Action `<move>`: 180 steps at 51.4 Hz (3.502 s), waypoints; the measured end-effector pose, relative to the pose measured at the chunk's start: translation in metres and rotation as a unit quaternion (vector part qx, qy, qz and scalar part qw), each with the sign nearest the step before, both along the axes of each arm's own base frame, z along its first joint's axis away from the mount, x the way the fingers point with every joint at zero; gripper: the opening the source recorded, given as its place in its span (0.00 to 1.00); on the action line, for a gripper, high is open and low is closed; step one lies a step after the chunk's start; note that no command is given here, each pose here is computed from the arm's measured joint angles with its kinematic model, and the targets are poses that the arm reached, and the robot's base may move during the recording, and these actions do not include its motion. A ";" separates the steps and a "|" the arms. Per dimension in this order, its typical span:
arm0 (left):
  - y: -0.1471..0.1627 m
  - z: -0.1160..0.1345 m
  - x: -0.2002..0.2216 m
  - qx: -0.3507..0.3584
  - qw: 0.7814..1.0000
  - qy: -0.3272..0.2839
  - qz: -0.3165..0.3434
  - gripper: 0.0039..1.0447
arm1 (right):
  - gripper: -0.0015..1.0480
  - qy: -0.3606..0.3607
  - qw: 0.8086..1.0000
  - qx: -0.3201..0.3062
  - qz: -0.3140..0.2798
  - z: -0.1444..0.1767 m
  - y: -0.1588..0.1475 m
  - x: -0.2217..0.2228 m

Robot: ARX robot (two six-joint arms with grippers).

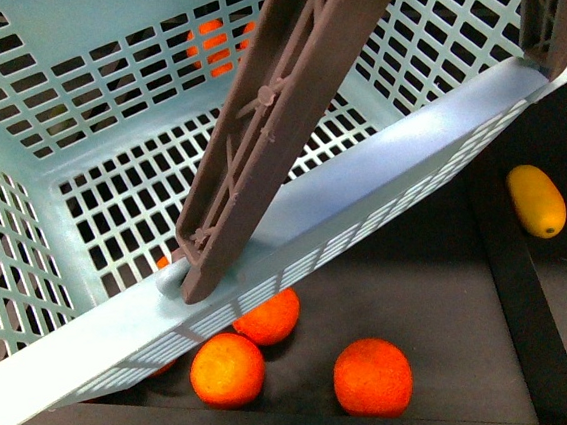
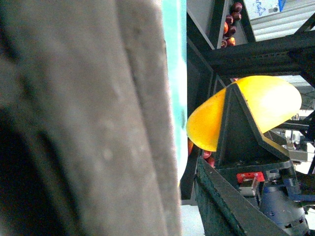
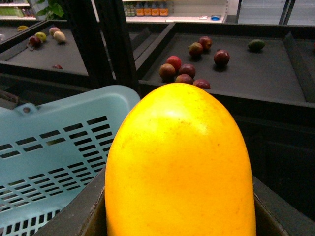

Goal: Pick mango and avocado into basket

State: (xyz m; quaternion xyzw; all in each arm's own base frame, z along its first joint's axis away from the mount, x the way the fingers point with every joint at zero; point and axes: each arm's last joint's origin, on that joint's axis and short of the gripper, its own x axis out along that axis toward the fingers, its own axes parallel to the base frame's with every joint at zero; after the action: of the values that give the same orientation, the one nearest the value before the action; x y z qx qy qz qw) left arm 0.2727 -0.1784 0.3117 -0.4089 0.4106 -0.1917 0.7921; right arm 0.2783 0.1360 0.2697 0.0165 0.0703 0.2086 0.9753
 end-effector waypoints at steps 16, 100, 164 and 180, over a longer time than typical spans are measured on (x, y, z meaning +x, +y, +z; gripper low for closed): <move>0.000 0.000 0.000 0.000 1.000 0.000 0.000 0.27 | 0.71 0.022 0.999 0.000 0.025 -0.013 0.029 -0.007; 0.000 -0.001 0.000 0.002 1.000 0.000 -0.002 0.27 | 0.80 -0.068 0.976 -0.016 -0.208 -0.081 -0.118 -0.110; -0.001 0.000 0.001 0.002 1.000 0.000 -0.003 0.27 | 0.92 -0.067 0.975 -0.016 -0.210 -0.082 -0.118 -0.110; -0.001 0.000 0.001 0.003 1.000 -0.001 -0.001 0.27 | 0.92 -0.066 0.976 -0.017 -0.209 -0.083 -0.118 -0.111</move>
State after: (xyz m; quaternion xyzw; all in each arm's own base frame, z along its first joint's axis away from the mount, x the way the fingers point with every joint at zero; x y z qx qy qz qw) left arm 0.2735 -0.1793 0.3115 -0.4058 0.4106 -0.1922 0.7936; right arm 0.1676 0.0179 0.1866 0.0007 0.0044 -0.0004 1.0000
